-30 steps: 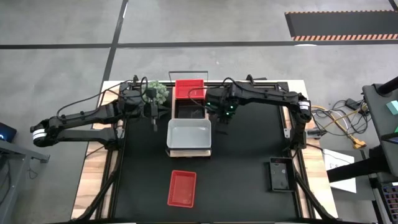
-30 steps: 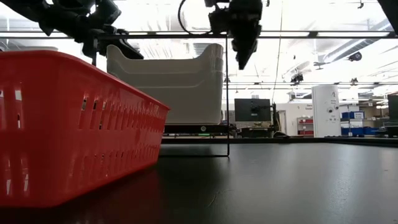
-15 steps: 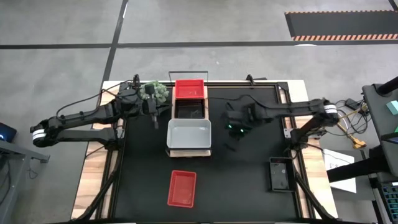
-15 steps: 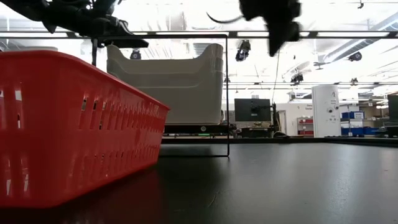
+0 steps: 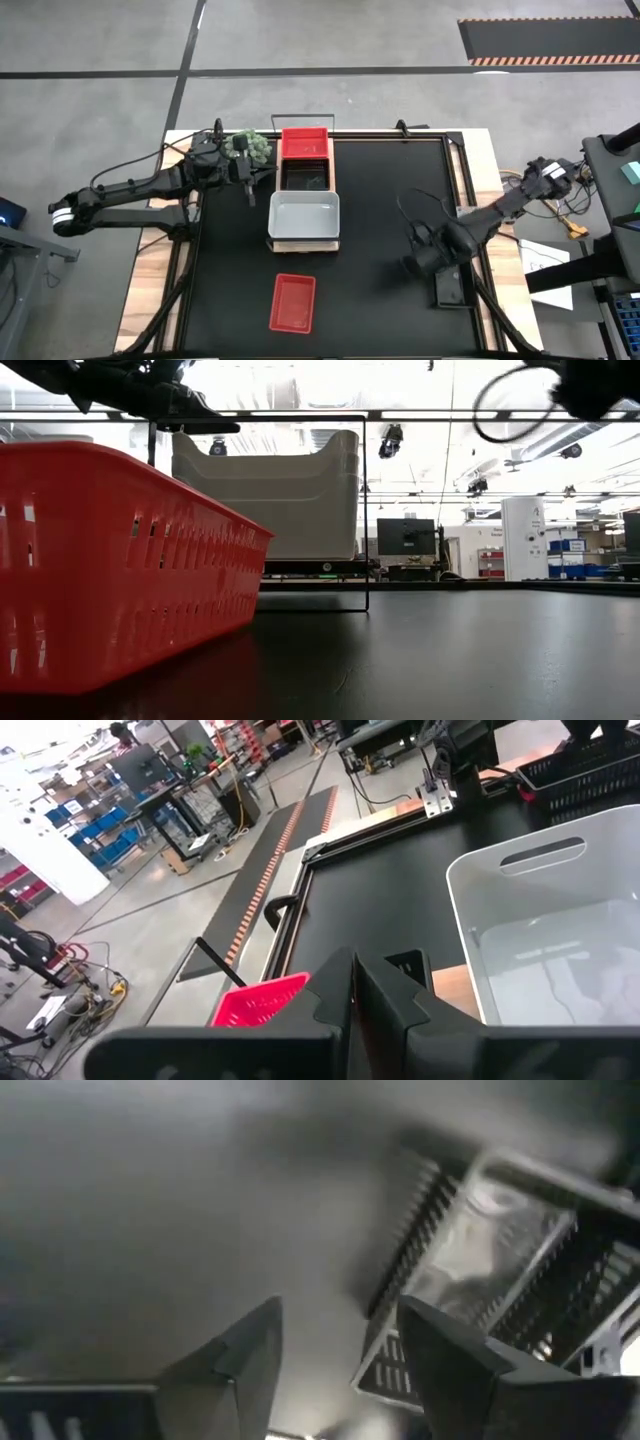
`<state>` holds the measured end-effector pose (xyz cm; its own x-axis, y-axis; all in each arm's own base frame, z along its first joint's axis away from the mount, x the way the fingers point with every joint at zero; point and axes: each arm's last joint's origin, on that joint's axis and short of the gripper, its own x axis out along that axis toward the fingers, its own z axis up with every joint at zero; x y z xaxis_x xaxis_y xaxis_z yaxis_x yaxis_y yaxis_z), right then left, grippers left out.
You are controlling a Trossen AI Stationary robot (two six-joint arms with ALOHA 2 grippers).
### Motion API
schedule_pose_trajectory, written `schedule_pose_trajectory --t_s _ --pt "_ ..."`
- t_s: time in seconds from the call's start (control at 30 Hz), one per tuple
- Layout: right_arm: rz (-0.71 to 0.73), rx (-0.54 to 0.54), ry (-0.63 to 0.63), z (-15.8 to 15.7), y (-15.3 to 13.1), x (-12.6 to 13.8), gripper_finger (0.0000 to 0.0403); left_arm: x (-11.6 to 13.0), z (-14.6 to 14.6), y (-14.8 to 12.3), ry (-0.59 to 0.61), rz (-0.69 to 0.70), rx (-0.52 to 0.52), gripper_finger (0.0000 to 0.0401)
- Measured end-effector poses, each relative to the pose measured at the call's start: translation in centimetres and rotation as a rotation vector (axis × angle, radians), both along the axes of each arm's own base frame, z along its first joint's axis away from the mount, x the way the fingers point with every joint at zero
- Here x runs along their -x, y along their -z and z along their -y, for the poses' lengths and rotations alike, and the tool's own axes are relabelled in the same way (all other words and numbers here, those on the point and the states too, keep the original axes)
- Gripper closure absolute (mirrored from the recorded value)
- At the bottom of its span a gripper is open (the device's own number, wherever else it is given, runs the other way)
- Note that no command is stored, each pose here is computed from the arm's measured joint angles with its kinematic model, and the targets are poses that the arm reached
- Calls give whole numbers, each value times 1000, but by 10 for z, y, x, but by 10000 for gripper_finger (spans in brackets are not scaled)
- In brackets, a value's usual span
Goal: Stack baskets on shelf by color
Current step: Stack the black bin on top of the other black bin on the shelf
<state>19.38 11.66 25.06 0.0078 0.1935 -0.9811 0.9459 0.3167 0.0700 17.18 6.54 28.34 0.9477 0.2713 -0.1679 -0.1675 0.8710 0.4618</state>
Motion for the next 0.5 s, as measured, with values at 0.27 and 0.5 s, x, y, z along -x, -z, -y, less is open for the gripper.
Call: schedule_pose_trajectory --t_s 0.27,0.5 --pt "-129 72 95 -17 34 16 205 0 0 1 0 -2 2 401" --pt "-194 73 73 -21 57 14 218 0 0 5 0 -13 10 401"
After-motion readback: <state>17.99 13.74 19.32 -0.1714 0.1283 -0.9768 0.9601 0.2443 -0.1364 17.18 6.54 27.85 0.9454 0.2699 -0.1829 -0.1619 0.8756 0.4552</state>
